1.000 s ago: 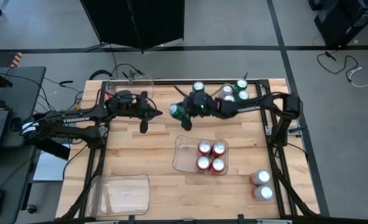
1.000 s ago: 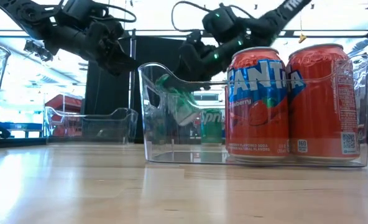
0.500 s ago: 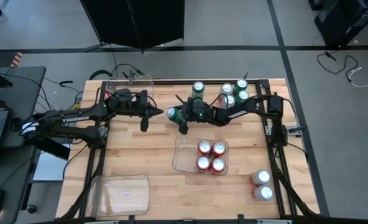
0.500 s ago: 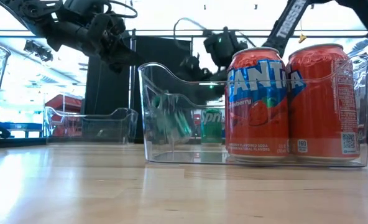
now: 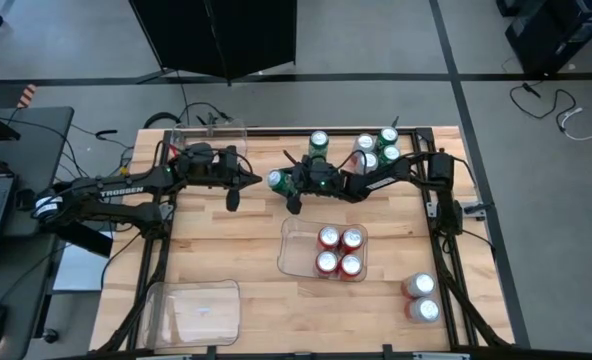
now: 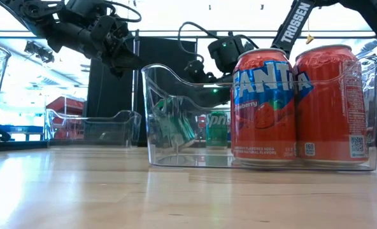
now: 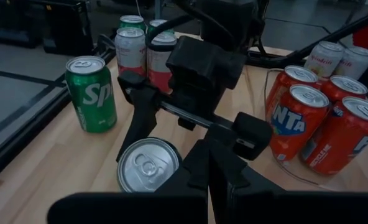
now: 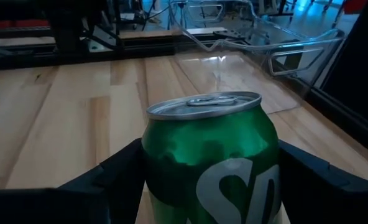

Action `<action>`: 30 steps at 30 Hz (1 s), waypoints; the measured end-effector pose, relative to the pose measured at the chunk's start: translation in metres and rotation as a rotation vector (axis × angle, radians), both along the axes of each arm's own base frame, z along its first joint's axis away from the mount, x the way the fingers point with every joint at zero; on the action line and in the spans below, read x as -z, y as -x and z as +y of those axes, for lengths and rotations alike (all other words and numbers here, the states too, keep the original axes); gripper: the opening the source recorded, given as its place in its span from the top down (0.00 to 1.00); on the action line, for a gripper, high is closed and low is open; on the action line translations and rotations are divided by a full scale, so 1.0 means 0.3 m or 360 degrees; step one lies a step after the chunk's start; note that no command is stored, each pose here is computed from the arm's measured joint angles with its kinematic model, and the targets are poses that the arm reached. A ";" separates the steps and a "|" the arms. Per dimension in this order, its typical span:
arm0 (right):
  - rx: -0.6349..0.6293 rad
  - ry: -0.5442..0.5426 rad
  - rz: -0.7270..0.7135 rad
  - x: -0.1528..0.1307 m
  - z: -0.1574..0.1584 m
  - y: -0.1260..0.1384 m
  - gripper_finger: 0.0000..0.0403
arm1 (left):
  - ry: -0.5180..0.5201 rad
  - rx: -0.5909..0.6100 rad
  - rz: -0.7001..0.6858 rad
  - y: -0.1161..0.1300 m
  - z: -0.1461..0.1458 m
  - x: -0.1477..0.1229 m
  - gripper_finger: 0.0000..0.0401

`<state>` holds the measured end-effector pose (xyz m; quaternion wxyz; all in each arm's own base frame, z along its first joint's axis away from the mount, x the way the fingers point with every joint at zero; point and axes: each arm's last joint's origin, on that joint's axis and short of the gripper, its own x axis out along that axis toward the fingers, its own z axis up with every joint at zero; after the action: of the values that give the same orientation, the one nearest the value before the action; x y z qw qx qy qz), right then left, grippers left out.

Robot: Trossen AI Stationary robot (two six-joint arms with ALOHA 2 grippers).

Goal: Sort soda cans
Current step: Put the sprite soda can into the top left transparent bin

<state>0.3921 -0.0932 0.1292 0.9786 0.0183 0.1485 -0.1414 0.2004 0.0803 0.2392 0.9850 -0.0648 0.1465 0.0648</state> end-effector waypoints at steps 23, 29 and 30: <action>-0.0049 -0.0229 0.0544 -0.056 0.005 -0.011 0.24 | 0.0061 -0.0007 0.0093 0.006 -0.003 0.020 1.00; -0.0086 -0.0348 0.0827 -0.232 -0.018 -0.094 0.23 | 0.0064 -0.0013 0.0108 0.007 -0.003 0.022 1.00; -0.0096 -0.0371 0.0870 -0.246 -0.023 -0.104 0.23 | 0.0063 -0.0013 0.0109 0.007 -0.003 0.023 1.00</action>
<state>0.4233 -0.1002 0.2031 0.8974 0.0875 0.4221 -0.0939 0.1982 0.0795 0.2324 0.9776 -0.0827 0.1811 0.0681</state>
